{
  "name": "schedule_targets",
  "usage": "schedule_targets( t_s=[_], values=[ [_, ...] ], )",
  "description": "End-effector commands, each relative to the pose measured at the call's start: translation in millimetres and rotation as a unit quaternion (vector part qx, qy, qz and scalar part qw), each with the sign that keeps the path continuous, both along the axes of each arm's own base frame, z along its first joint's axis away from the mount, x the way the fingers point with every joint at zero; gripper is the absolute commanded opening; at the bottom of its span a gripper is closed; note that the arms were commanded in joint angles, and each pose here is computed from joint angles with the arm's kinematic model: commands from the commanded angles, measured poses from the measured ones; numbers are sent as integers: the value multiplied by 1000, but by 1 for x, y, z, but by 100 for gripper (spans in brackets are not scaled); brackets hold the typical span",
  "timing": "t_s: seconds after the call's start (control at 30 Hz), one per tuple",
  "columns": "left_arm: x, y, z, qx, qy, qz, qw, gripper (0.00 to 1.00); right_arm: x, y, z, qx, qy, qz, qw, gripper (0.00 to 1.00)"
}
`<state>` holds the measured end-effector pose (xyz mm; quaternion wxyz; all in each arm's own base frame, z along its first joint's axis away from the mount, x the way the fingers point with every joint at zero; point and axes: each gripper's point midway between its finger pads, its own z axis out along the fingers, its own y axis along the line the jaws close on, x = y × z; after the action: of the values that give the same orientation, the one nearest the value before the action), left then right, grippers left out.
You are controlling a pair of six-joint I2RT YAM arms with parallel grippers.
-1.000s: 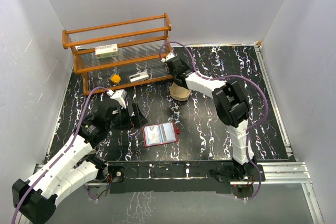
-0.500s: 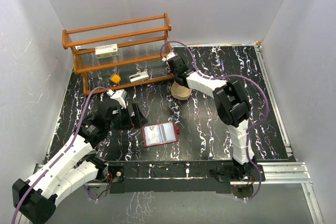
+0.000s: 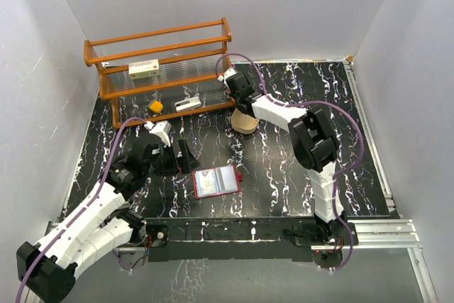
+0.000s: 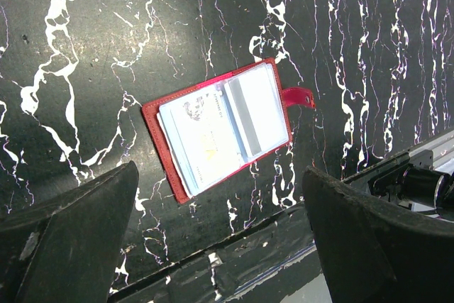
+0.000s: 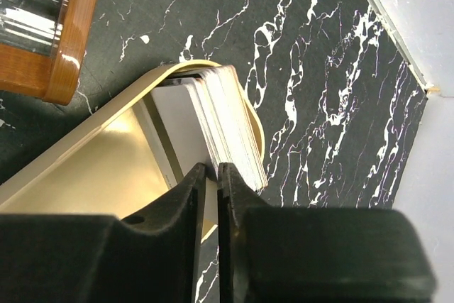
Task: Put the credit cards into the card holder
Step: Pick up the credit card from the storage box.
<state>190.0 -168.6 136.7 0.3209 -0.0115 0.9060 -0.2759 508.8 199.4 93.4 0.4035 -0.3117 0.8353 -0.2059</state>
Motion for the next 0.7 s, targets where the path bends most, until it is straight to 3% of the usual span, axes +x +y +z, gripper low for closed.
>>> schedule_targets(
  t_s=[0.0, 0.13, 0.43, 0.67],
  values=[
    [1, 1, 4, -1, -7, 3, 1000, 99, 13, 3, 45, 26, -43, 0, 999, 7],
    [0, 2, 3, 0, -1, 9, 1000, 99, 4, 10, 44, 45, -22, 18, 999, 0],
    [0, 2, 2, 8, 11, 8, 1000, 99, -24, 21, 54, 115, 11, 36, 993, 0],
    [-5, -7, 5, -22, 28, 3, 999, 95, -64, 35, 81, 221, 42, 36, 974, 0]
  ],
)
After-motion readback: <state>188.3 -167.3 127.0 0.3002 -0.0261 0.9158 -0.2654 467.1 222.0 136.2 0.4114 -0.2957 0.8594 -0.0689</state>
